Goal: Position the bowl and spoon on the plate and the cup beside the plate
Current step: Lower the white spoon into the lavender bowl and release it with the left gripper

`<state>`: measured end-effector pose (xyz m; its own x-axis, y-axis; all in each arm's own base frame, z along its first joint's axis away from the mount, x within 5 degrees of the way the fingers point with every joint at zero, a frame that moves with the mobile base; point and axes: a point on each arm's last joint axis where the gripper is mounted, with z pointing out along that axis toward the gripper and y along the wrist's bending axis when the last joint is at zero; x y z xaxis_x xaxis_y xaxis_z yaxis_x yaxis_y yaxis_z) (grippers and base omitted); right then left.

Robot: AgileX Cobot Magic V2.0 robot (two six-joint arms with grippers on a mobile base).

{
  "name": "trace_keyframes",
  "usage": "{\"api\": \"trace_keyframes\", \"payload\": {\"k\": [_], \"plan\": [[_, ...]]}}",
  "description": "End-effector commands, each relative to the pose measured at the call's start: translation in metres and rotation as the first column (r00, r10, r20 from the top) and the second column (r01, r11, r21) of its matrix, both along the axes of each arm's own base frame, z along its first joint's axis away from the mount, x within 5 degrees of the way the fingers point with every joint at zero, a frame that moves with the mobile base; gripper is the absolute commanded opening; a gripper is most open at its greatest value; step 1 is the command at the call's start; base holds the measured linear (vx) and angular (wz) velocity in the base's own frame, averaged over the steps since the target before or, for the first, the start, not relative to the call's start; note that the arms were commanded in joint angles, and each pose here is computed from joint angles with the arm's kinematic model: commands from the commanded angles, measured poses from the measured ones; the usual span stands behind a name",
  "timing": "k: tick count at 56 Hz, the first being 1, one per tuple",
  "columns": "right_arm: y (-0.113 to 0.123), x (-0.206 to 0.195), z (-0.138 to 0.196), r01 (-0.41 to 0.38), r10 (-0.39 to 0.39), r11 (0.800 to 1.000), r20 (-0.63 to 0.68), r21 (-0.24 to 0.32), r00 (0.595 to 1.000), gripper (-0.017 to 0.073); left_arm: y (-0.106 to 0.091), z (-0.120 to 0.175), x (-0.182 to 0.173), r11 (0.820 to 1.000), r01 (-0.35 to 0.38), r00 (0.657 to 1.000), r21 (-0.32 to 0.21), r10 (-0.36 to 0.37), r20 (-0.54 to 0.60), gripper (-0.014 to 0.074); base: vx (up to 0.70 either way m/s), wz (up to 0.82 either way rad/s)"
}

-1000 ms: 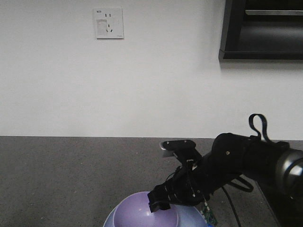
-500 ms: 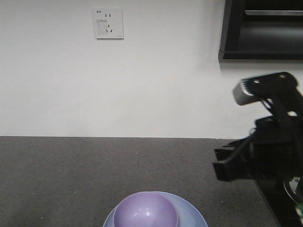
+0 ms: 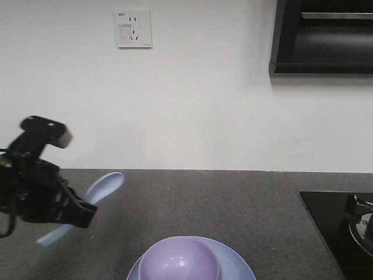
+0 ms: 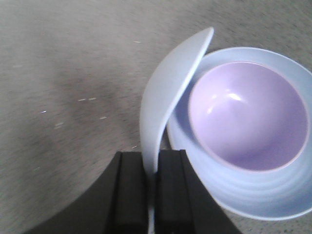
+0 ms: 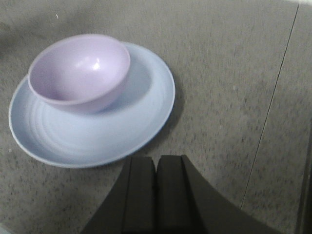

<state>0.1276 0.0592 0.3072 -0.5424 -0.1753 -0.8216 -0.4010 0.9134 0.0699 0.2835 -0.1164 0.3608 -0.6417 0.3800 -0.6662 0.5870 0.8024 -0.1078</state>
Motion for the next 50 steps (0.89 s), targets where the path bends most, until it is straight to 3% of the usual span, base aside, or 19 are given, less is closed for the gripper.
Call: {"api": "trace_keyframes", "payload": {"k": [1,12,20,32,41,50], "plan": [[0.0,0.003,0.011,0.018,-0.021,0.999,0.082,0.048,0.996,-0.0008,-0.028,0.006,0.02,0.996,0.079,0.997,-0.037,-0.08,-0.022,0.0,0.0,0.0],[0.0,0.004,0.013,0.019,-0.025,0.998,0.114,0.06,0.993,-0.0008,-0.084,-0.028,0.044,0.976,0.216,0.959,-0.002,-0.212,-0.187,0.0,0.0,0.0],[0.0,0.005,0.014,0.019,-0.026,0.998,0.122,0.059,0.992,-0.0008,-0.107,-0.043,0.045,0.963,0.268,0.94,0.022,-0.256,-0.225,0.0,0.0,0.0],[0.0,0.005,0.015,0.019,-0.025,0.999,0.137,0.05,0.99,-0.0008,-0.106,-0.046,0.046,0.975,0.203,0.958,0.094,-0.178,-0.226,0.0,0.0,0.0],[0.0,0.006,0.016,0.019,-0.026,0.999,0.154,0.051,0.988,-0.0008,-0.106,-0.047,0.045,0.972,0.213,0.952,0.101,-0.183,-0.247,0.0015,0.0,0.0],[0.0,0.007,0.018,0.019,-0.03,0.998,0.179,0.066,0.983,-0.0008,-0.107,-0.047,0.045,0.973,0.214,0.951,0.091,-0.186,-0.247,0.0102,0.0,0.0]]}}
